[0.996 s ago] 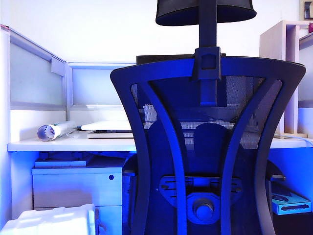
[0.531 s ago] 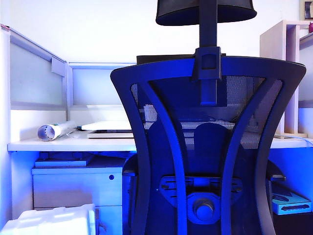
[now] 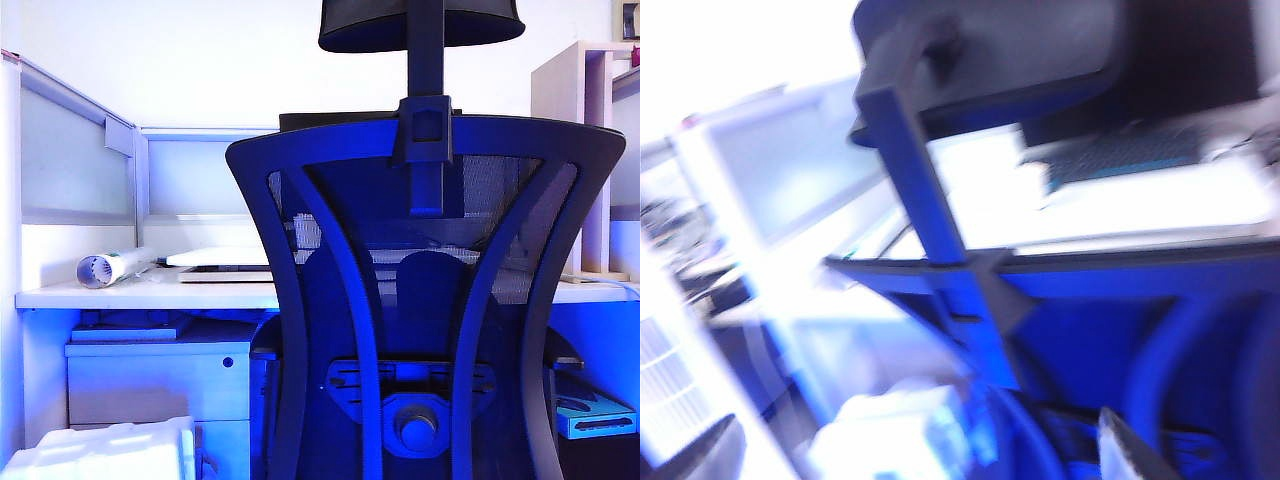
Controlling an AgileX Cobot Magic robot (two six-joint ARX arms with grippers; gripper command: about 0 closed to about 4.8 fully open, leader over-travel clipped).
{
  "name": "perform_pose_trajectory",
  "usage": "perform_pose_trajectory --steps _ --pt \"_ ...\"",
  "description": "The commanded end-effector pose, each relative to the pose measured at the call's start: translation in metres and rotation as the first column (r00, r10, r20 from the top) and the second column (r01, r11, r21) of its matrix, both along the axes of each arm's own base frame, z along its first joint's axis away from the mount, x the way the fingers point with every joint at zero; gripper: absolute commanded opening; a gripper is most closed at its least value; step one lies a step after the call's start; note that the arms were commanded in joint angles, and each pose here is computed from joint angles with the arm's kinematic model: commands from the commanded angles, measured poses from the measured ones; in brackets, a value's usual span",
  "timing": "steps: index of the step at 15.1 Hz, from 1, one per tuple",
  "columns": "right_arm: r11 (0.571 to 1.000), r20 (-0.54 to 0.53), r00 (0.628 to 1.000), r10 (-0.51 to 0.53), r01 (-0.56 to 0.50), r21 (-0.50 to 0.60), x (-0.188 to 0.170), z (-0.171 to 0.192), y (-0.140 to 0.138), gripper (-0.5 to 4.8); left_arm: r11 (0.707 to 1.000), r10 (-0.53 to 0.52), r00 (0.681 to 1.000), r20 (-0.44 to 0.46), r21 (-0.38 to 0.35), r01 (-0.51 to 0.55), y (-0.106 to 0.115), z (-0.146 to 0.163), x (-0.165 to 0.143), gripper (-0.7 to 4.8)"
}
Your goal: Pull out the black chair under the table.
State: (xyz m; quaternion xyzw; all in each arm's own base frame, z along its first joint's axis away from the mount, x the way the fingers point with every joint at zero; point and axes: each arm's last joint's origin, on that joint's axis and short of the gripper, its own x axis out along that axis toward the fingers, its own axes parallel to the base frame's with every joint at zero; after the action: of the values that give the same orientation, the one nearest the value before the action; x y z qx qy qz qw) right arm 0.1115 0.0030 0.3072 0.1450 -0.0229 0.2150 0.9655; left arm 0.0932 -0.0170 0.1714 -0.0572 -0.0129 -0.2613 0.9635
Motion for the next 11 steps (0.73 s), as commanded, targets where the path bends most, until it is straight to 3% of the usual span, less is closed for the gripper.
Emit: perform_pose_trajectory --steps 1,5,6,11 --pt "0.994 0.073 0.991 0.109 -0.108 -0.013 0.029 0.031 0.008 4.79 1.0 -0.009 1.0 0.011 -0.005 0.009 0.0 0.001 0.0 -0.04" --pt "0.978 0.046 0.977 0.209 -0.208 -0.034 0.081 0.042 0.044 4.79 1.0 -0.008 1.0 0.011 -0.005 0.008 0.0 0.001 0.0 -0.05" --pt "0.974 -0.007 0.975 0.221 -0.221 -0.038 0.121 0.035 0.067 4.79 1.0 -0.008 1.0 0.011 -0.005 0.008 0.0 0.001 0.0 -0.05" --pt "0.981 -0.039 0.981 0.191 -0.193 -0.037 0.186 0.031 0.083 4.79 1.0 -0.007 1.0 0.012 -0.005 0.007 0.0 0.002 0.0 -0.05"
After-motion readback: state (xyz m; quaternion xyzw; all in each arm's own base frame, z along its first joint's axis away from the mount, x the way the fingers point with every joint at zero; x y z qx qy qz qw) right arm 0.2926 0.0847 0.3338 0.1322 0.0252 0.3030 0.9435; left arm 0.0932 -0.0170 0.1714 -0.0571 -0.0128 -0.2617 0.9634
